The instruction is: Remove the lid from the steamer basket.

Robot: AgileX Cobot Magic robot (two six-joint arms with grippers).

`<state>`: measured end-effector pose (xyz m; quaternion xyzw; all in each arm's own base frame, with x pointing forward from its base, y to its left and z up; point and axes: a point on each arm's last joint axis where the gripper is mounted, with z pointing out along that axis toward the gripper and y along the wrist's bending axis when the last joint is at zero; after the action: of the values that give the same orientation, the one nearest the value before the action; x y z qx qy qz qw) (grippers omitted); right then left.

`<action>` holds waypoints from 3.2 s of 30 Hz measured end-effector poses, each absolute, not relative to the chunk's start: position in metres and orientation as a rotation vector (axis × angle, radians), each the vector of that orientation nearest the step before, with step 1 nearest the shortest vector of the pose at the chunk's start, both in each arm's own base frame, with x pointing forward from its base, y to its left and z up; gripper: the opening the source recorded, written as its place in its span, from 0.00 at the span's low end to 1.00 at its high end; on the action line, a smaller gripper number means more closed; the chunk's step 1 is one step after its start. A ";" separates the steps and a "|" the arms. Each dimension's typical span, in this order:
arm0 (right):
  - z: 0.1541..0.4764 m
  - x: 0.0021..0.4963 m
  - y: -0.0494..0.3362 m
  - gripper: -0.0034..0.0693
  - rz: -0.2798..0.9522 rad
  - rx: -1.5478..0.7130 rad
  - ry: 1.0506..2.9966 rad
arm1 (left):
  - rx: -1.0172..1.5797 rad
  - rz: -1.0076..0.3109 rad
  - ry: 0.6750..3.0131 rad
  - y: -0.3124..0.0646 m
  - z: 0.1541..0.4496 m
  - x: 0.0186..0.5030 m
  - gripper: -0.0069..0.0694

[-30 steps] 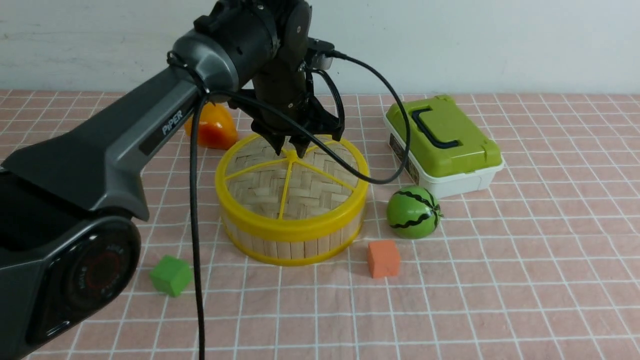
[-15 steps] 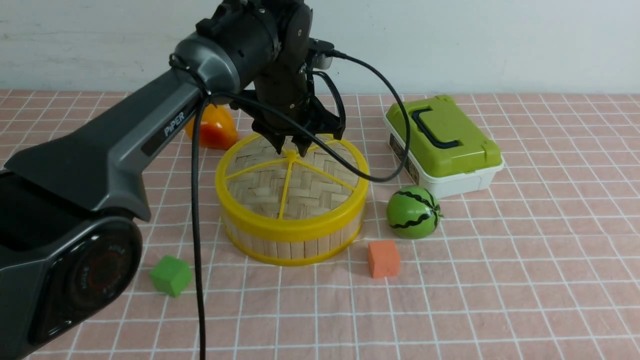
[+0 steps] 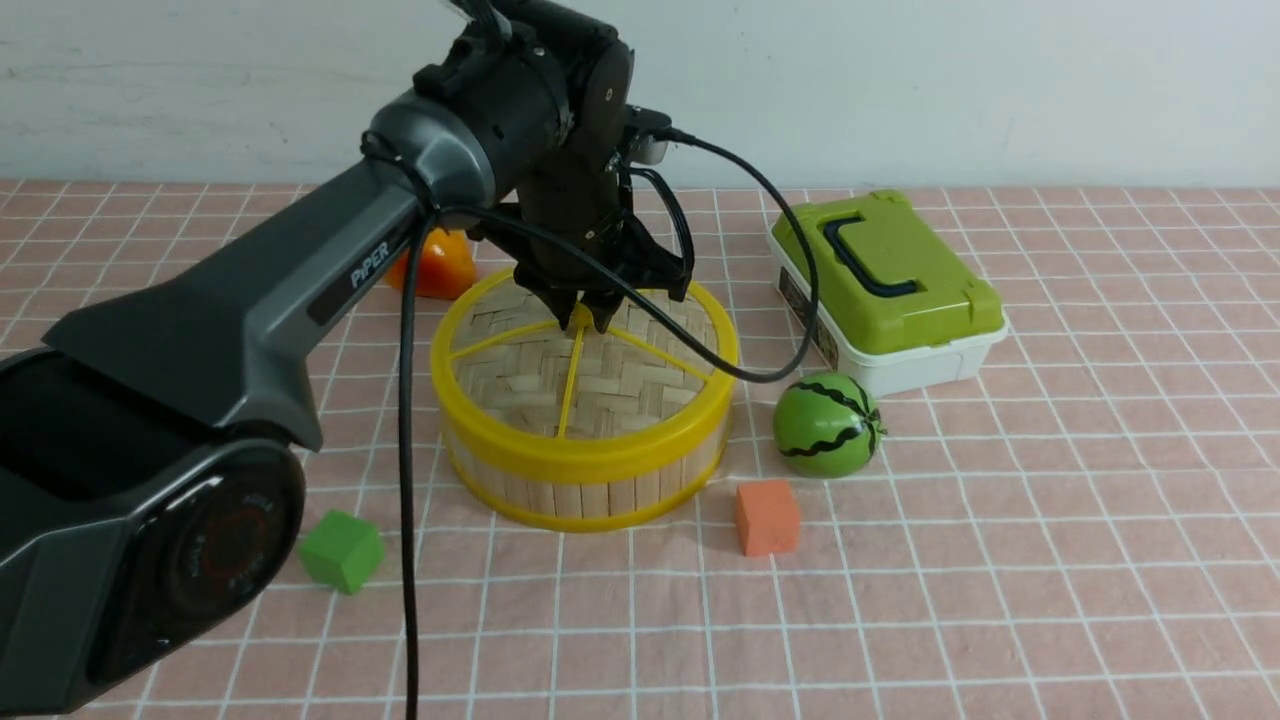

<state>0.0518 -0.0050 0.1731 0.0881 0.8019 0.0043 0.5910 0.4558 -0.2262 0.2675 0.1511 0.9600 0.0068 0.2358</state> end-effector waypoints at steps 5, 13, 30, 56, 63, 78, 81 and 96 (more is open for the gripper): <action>0.173 0.052 -0.005 0.38 0.010 0.205 1.866 | 0.410 0.021 2.635 -0.226 0.267 0.456 0.22; 0.173 0.052 -0.005 0.38 0.010 0.205 1.866 | 0.398 -0.001 2.607 -0.226 0.282 0.455 0.22; 0.173 0.052 -0.005 0.38 0.010 0.205 1.866 | 0.130 0.010 2.272 -0.112 0.442 0.422 0.22; 0.173 0.052 -0.005 0.38 0.010 0.205 1.866 | -0.331 0.014 2.732 -0.009 0.209 0.486 0.22; 0.173 0.052 -0.005 0.38 0.010 0.205 1.866 | -0.316 0.004 2.741 -0.010 0.215 0.483 0.43; 0.173 0.052 -0.005 0.38 0.010 0.205 1.866 | -0.187 -0.181 2.153 -0.013 0.480 0.311 0.07; 0.173 0.052 -0.005 0.38 0.010 0.205 1.866 | -0.178 -0.193 2.074 -0.011 0.489 0.267 0.07; 0.173 0.052 -0.005 0.38 0.010 0.205 1.866 | -0.147 -0.189 2.063 -0.009 0.336 0.154 0.07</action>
<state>0.0518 -0.0050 0.1731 0.0881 0.8019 0.0043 0.5910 0.1541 -0.0089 0.3357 -0.0610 0.8559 -0.0785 0.5074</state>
